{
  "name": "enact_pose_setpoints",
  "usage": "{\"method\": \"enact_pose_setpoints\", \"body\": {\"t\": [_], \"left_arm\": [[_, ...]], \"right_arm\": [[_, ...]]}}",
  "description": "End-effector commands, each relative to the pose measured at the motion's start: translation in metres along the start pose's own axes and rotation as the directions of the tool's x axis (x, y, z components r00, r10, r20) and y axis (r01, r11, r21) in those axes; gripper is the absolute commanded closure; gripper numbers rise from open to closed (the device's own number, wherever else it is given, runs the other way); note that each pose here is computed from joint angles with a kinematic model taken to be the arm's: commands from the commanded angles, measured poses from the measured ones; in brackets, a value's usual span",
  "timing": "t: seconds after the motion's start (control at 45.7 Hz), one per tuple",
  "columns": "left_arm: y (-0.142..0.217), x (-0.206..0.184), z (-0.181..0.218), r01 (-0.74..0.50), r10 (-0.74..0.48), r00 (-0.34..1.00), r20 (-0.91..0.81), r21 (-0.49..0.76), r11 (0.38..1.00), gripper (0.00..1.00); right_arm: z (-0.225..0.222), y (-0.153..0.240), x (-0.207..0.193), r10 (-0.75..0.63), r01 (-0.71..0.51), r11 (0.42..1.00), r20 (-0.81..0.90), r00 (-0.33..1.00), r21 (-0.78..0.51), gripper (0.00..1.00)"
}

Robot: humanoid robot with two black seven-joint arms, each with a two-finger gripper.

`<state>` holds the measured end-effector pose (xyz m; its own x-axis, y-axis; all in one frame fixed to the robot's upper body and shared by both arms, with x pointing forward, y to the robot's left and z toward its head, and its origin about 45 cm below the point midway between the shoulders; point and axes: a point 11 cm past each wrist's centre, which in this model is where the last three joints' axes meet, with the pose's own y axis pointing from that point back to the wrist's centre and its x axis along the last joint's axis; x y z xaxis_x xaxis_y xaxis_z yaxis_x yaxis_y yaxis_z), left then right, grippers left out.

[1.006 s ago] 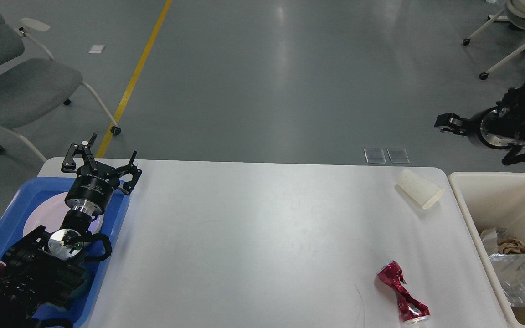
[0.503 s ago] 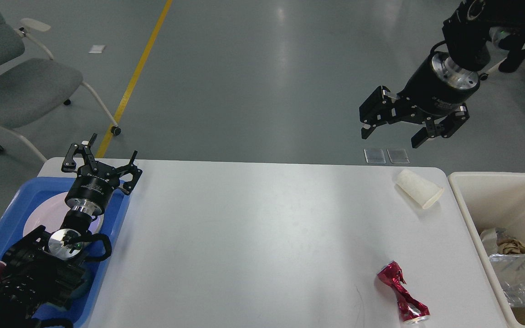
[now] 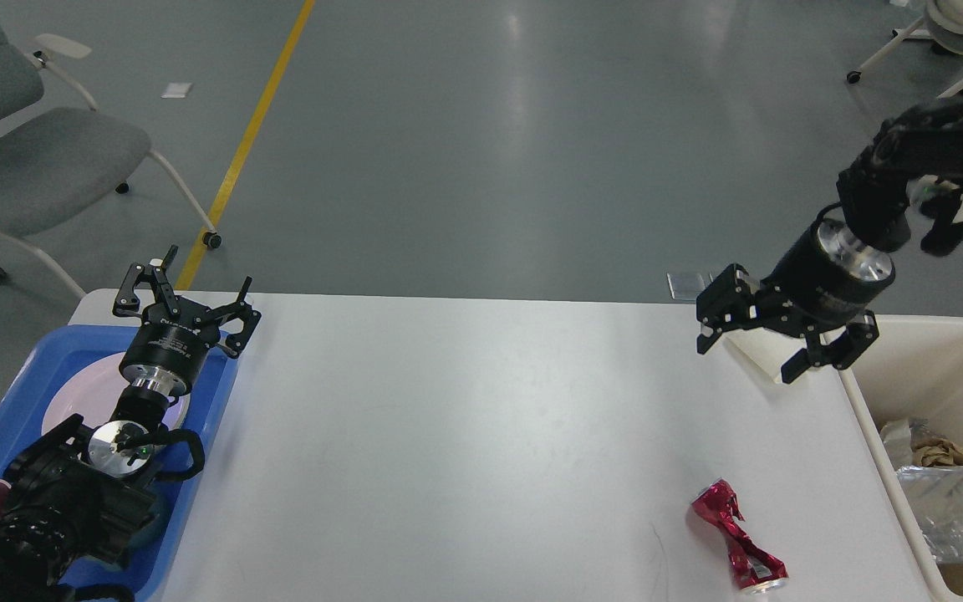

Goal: Tidy desktop
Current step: 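Lift the right gripper and lower it onto the red can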

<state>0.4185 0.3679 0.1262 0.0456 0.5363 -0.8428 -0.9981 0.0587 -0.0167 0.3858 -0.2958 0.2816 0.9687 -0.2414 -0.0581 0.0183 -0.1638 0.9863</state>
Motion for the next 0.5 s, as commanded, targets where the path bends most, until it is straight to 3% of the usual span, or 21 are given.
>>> {"method": "enact_pose_setpoints", "body": {"t": [0.0, 0.197, 0.481], "left_arm": [[0.0, 0.0, 0.0, 0.0, 0.0, 1.0, 0.0, 0.0, 1.0, 0.04], [0.0, 0.0, 0.0, 0.0, 0.0, 1.0, 0.001, 0.001, 1.0, 0.04], [0.0, 0.0, 0.0, 0.002, -0.002, 1.0, 0.0, 0.001, 1.0, 0.04]], "right_arm": [[0.029, -0.055, -0.02, -0.106, 0.102, 0.988, -0.029, 0.994, -0.117, 0.0], [0.044, -0.142, -0.057, -0.198, 0.143, 0.951, -0.185, 0.963, -0.275, 0.0], [0.051, -0.185, -0.077, -0.242, 0.114, 0.927, -0.337, 0.91, -0.357, 0.0]]}}
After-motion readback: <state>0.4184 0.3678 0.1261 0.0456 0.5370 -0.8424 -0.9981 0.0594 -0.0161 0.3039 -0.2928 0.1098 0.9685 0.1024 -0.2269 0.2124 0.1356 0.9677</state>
